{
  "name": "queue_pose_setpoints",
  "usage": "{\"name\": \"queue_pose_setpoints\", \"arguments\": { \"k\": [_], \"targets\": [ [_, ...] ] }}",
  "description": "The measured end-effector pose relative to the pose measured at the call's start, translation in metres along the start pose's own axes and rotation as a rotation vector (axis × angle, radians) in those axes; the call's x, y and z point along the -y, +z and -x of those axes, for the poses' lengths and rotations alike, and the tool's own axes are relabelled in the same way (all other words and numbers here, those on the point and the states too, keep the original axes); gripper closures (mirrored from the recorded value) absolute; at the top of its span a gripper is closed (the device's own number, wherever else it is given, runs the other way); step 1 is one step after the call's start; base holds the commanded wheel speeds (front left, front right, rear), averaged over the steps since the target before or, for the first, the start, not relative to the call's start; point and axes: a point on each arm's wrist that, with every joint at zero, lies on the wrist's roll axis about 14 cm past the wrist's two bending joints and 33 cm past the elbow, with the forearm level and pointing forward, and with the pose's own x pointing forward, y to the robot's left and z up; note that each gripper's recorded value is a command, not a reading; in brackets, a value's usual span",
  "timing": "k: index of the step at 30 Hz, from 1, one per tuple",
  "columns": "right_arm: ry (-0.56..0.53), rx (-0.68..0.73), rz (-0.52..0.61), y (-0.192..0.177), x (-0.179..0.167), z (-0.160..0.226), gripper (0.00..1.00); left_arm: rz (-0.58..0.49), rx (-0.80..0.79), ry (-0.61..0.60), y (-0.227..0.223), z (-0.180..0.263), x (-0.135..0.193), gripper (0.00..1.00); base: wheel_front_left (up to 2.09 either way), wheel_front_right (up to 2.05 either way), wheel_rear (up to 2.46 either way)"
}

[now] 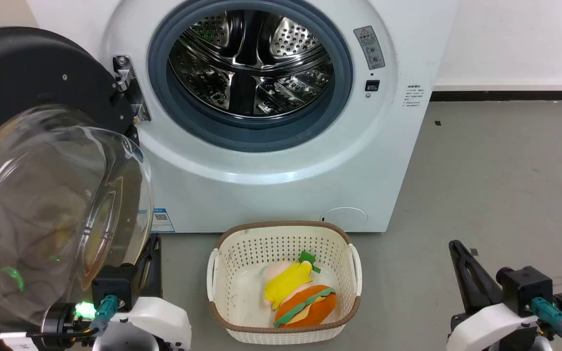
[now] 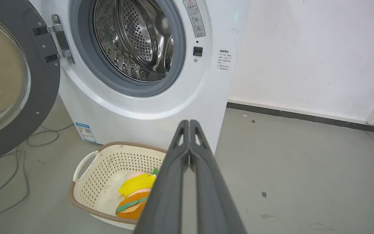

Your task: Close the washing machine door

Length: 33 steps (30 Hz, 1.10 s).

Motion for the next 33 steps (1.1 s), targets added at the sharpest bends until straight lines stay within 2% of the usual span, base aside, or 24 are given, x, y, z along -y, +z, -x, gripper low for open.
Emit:
{"name": "queue_pose_setpoints", "arguments": {
  "k": [18,19,33],
  "targets": [
    [0.0,0.0,0.0,0.0,-0.0001,0.0,1.0,0.0,0.0,0.0,-0.0001,0.0,0.0,1.0,0.0,0.0,0.0],
    [0.0,0.0,0.0,0.0,0.0001,0.0,0.0,0.0,0.0,0.0,-0.0001,0.0,0.0001,0.0,0.0,0.0,0.0],
    [-0.009,0.024,-0.022,0.0042,0.0027,-0.0003,0.0,0.001,0.011,0.01,0.0006,-0.0002,0.0015,0.0,0.0,0.0,0.0]
  ]
}}
